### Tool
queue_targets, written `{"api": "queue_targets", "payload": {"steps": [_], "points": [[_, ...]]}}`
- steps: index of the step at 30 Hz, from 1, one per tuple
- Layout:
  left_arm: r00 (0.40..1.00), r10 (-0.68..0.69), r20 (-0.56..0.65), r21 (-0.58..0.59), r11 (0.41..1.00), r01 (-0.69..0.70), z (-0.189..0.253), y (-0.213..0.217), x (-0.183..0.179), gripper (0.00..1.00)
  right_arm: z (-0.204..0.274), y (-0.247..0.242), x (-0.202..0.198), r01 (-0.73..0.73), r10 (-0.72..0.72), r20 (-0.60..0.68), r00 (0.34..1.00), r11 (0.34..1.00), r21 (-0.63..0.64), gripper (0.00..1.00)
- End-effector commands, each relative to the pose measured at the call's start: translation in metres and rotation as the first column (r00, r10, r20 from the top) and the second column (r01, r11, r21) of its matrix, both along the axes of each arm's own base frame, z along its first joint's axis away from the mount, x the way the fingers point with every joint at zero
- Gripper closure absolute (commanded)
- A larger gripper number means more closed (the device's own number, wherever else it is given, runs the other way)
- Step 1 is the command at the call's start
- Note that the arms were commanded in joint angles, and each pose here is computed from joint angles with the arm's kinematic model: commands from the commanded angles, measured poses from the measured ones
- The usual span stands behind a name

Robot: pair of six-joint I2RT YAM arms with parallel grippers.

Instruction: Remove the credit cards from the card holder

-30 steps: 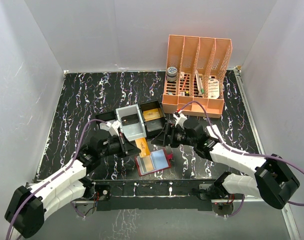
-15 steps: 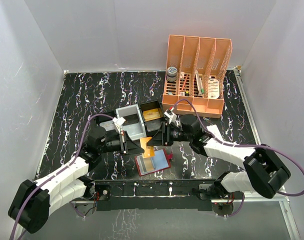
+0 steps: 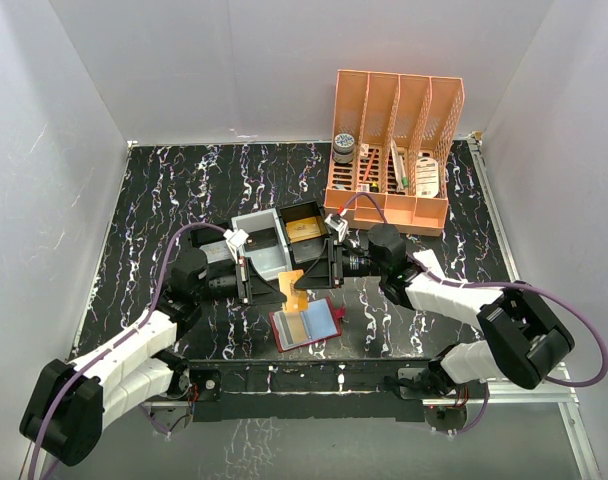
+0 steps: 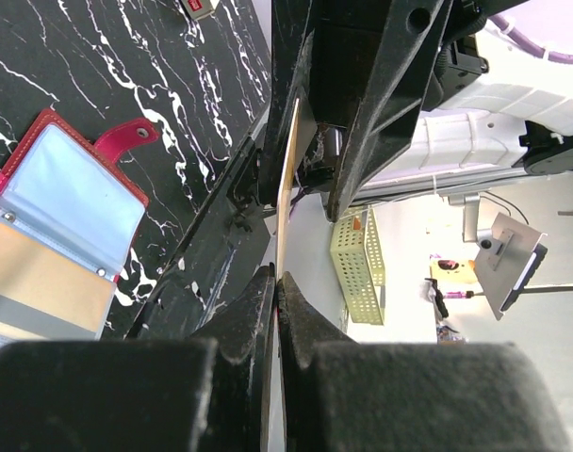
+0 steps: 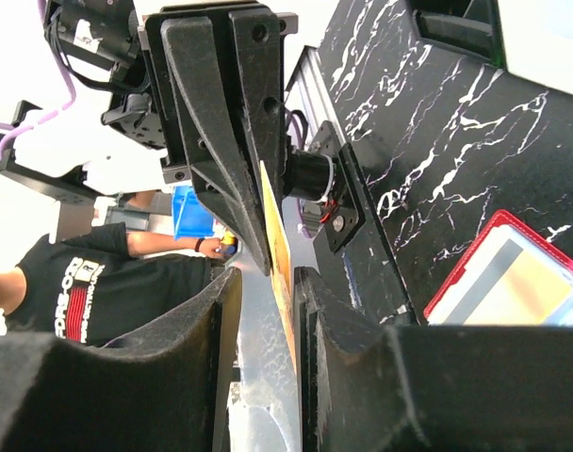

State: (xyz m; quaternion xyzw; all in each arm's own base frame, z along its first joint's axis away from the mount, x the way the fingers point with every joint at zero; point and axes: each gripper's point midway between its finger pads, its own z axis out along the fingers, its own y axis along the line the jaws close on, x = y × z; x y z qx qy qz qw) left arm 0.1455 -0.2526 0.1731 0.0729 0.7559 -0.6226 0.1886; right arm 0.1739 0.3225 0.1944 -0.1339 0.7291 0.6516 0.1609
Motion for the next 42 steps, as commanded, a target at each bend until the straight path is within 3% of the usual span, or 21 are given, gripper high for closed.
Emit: {"api": "queue_targets", "payload": {"steps": [1,8,14,19,20,25,30,35,42], "points": [[0.996,-0.037,0.076,-0.057,0.998,0.041,0.024,-0.002,0.001,1.00,0.020,0.002,-0.005,-0.057,0.053,0.055,0.997,0.996,0.074,0.74],[0.996,-0.013,0.091,-0.085,0.996,0.020,0.031,0.000,0.004,1.00,0.017,0.003,-0.007,-0.074,0.071,0.038,0.997,0.994,0.077,0.83],[0.996,0.006,0.084,-0.085,0.996,0.001,0.029,0.003,0.006,1.00,0.020,0.002,-0.008,-0.072,0.069,0.041,0.997,0.993,0.094,1.00],[0.997,0.008,0.071,-0.074,0.997,-0.003,0.026,0.003,0.005,1.00,0.022,0.003,-0.006,-0.058,0.054,0.042,0.998,0.993,0.100,1.00],[0.998,0.014,0.067,-0.064,0.998,-0.009,0.024,0.004,0.006,0.94,0.023,0.003,-0.005,-0.057,0.053,0.046,0.998,0.993,0.102,1.00],[0.993,0.103,0.055,0.029,0.994,-0.104,0.015,0.010,0.018,0.41,0.019,0.000,0.007,0.010,-0.014,0.076,0.997,0.998,0.055,1.00],[0.964,0.251,0.084,0.219,0.940,-0.264,-0.001,0.033,0.035,0.05,0.003,-0.019,0.041,0.163,-0.155,0.118,0.981,0.985,-0.062,1.00],[0.915,0.380,0.138,0.364,0.840,-0.404,-0.012,0.063,0.045,0.01,-0.004,-0.045,0.082,0.304,-0.275,0.197,0.941,0.943,-0.134,1.00],[0.847,0.505,0.164,0.468,0.716,-0.518,-0.028,0.095,0.045,0.01,0.005,-0.059,0.132,0.448,-0.310,0.454,0.835,0.863,-0.234,1.00]]}}
